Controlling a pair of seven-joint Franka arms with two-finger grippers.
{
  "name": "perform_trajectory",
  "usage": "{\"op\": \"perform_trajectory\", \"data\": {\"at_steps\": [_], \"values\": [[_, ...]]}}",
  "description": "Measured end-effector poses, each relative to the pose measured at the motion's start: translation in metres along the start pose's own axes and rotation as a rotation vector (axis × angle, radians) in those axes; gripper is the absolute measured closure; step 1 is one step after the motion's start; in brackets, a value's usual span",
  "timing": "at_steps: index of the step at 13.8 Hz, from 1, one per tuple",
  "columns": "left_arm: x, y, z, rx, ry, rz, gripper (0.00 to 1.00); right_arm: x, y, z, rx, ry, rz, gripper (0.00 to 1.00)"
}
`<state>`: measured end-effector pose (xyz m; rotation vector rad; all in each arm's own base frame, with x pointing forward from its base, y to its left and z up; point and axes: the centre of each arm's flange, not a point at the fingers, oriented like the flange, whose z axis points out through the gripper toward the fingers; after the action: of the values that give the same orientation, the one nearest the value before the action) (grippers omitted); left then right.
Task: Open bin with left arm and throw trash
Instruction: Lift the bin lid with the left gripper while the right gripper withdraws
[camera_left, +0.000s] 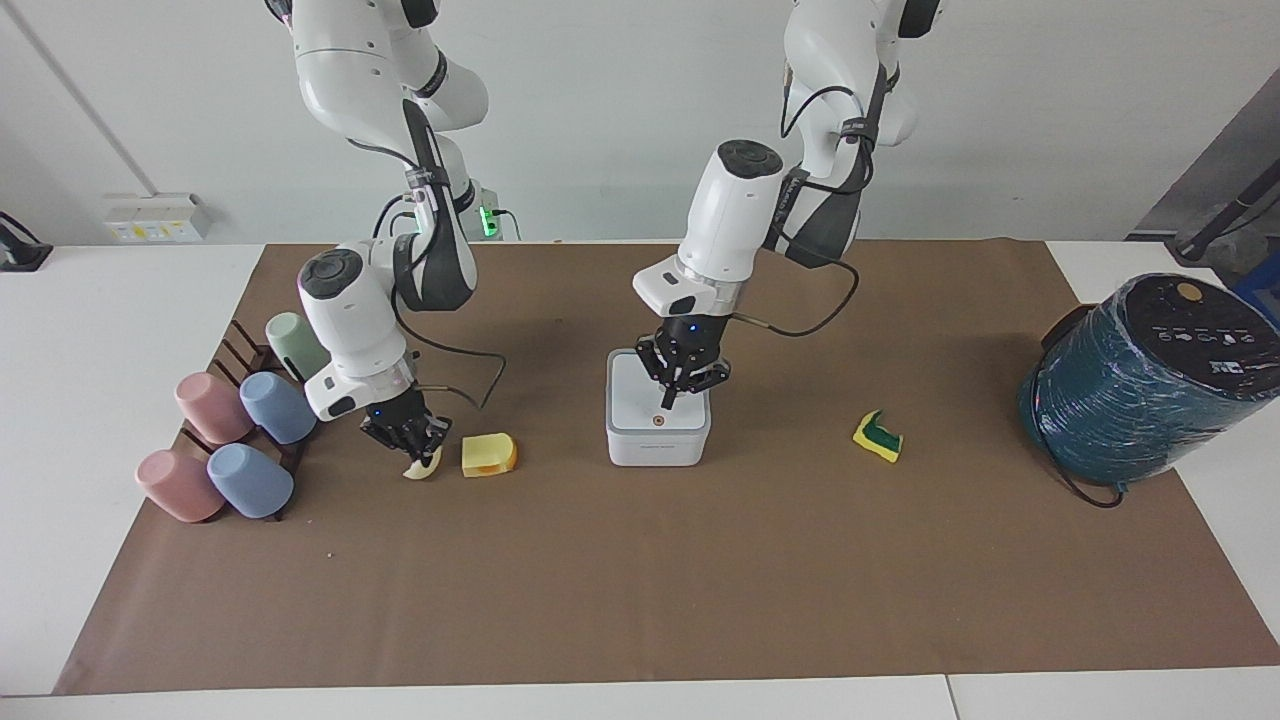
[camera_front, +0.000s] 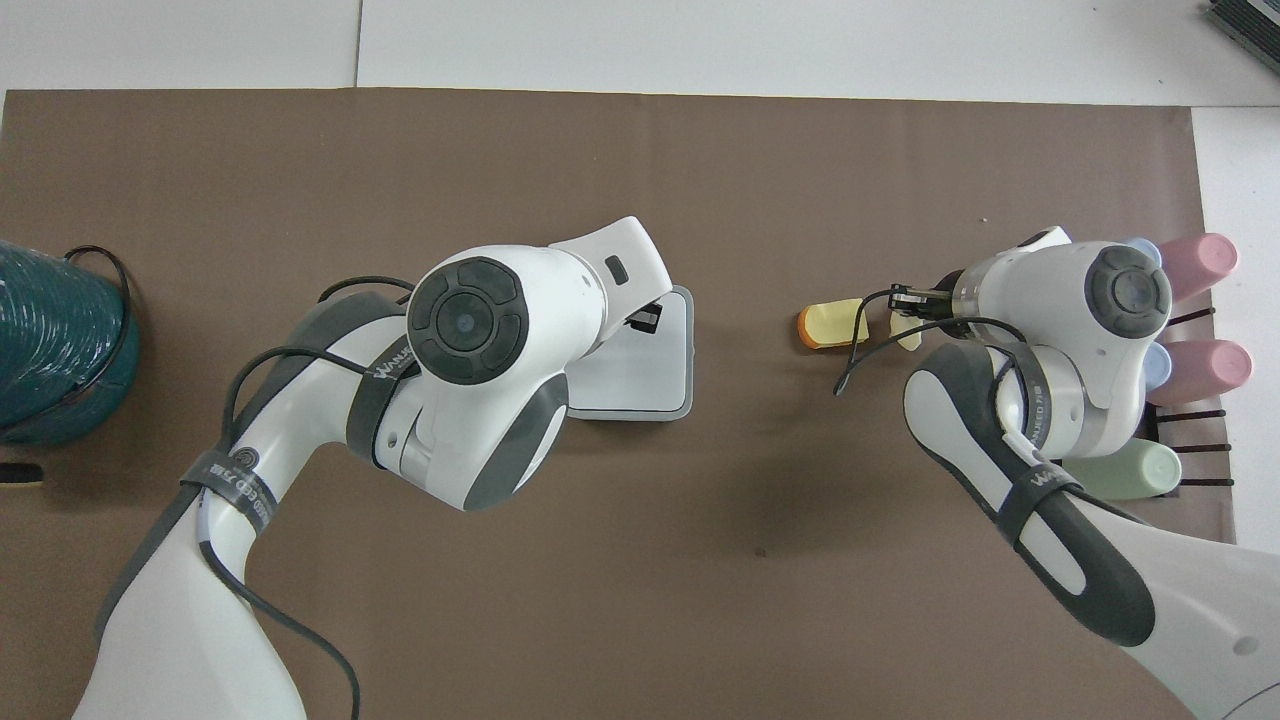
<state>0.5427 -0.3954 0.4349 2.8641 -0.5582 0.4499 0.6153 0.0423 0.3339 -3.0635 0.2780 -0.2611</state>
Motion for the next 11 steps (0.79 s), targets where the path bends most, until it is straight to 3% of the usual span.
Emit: {"op": "perform_trajectory", "data": {"at_steps": [5,8,11], "values": [[-0.004,0.001,0.022,0.005,-0.018,-0.003,0.99,0.03,0.035,-0.078,-0.034,0.003,0.024,0.91],[-0.004,0.001,0.023,0.006,-0.019,-0.006,0.99,0.021,0.039,-0.134,-0.027,-0.028,0.034,0.91],[-0.003,0.001,0.019,0.008,-0.029,-0.006,0.99,0.008,0.042,-0.202,0.035,-0.052,0.07,0.91]]}}
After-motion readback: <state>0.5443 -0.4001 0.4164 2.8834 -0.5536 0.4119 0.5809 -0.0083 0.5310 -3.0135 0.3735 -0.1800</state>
